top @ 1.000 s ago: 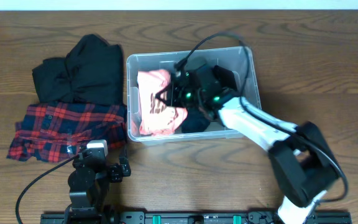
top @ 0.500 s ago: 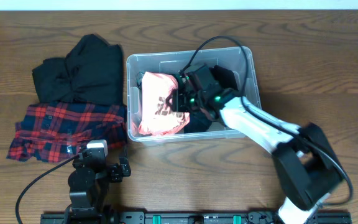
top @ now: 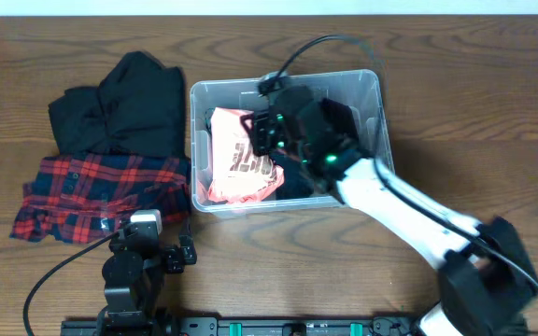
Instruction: Pack container
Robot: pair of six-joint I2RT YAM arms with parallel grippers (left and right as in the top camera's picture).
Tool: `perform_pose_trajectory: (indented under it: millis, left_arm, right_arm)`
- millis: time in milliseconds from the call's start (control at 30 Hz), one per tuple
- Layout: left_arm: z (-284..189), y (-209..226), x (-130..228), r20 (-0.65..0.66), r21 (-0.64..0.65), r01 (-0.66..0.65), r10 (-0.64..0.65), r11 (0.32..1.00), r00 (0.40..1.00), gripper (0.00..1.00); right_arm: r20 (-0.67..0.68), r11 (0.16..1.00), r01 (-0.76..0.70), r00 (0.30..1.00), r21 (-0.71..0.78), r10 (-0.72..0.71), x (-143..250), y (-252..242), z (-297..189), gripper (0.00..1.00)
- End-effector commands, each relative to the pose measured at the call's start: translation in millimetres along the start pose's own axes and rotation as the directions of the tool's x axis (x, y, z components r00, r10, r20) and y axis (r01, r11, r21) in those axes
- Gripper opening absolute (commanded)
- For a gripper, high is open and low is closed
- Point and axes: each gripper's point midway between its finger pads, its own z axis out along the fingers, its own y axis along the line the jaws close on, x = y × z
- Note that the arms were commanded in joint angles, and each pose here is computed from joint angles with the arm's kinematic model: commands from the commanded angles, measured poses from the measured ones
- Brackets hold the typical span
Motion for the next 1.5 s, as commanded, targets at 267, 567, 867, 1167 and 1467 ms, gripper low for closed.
perform_pose_trajectory:
  millis: [267,567,867,1167,1467]
  left_arm:
    - [1.6,-1.7,3.1,-0.004,0.01,0.007,-0.007,1.0,1.0,0.98]
    - [1.6,-1.7,3.1,-0.004,0.01,0.007,-0.007,1.0,1.0,0.98]
    - [1.6,-1.7,3.1,-0.004,0.01,0.007,-0.007,1.0,1.0,0.98]
    - [1.6,-1.7,3.1,-0.004,0.01,0.007,-0.007,1.0,1.0,0.98]
    - [1.6,-1.6,3.1,-0.004,0.01,0.007,-0.007,1.0,1.0,0.98]
  right_arm:
    - [-0.335,0.977,-0.206,0.918,0.047,0.21,137.5,-42.7,86.7,0.18]
    - [-0.168,0.993,-0.052,0.985,-0.107,0.034,42.4,11.7,25.3,0.42]
    - [0.233,0.94,-0.045,0.972,0.339,-0.038,-88.8,-69.6,-162.1,0.77]
    - [0.42,0.643,-0.39,0.9,0.659,0.116,-81.1,-217.7,-331.1,0.88]
    - [0.38,0.592,-0.466,0.884,0.658,0.273,-44.6,-242.9,-346.0,0.99]
